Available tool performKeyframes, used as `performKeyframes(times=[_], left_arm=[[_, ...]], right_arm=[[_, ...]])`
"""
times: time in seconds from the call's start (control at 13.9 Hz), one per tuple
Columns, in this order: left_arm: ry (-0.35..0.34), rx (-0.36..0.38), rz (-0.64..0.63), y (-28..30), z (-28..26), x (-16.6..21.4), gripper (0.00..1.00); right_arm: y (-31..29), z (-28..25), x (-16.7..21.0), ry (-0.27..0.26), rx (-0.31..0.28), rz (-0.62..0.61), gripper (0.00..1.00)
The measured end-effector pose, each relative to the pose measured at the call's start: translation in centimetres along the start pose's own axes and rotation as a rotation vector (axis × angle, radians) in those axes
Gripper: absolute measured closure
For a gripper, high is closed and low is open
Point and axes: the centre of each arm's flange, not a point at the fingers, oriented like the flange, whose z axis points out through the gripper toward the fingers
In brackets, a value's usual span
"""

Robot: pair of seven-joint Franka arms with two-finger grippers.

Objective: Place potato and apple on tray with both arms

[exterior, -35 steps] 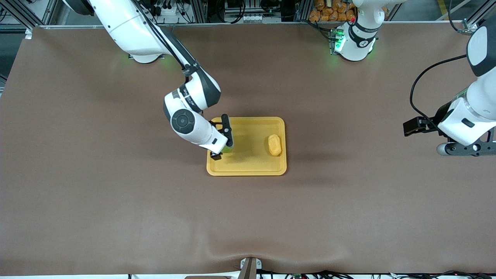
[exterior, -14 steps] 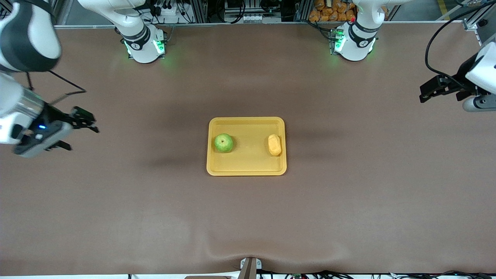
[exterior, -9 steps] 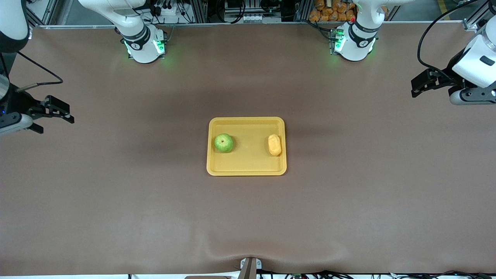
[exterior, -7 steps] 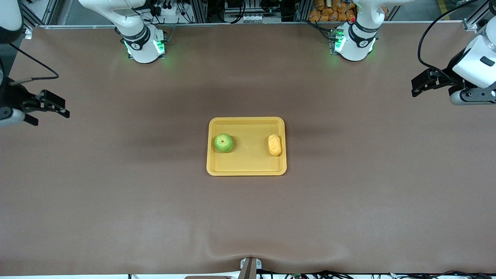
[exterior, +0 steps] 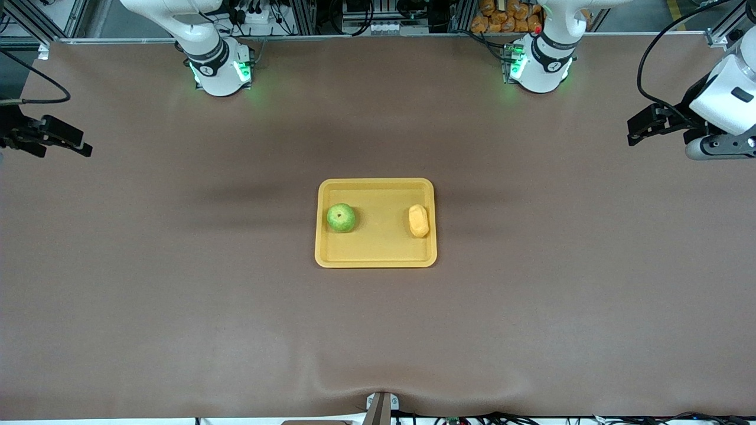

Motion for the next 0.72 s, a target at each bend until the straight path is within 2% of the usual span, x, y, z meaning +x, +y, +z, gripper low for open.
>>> performKeyframes(times=[0.22, 0.57, 0.72], left_arm=[[0.007, -0.001, -0.005, -0.3, -0.3, 0.0, 0.0], [0.011, -0.002, -0.007, -0.4, -0.5, 0.0, 0.0], [0.011, -0.002, -0.007, -0.4, -0.5, 0.0, 0.0]], right_arm=[[0.1, -0.8, -0.3, 0.013, -0.005, 0.01, 0.0], [0.1, -4.0, -0.1, 0.081, -0.025, 0.01, 0.0], [0.3, -4.5, 0.2, 0.092, -0.043, 0.011, 0.0]])
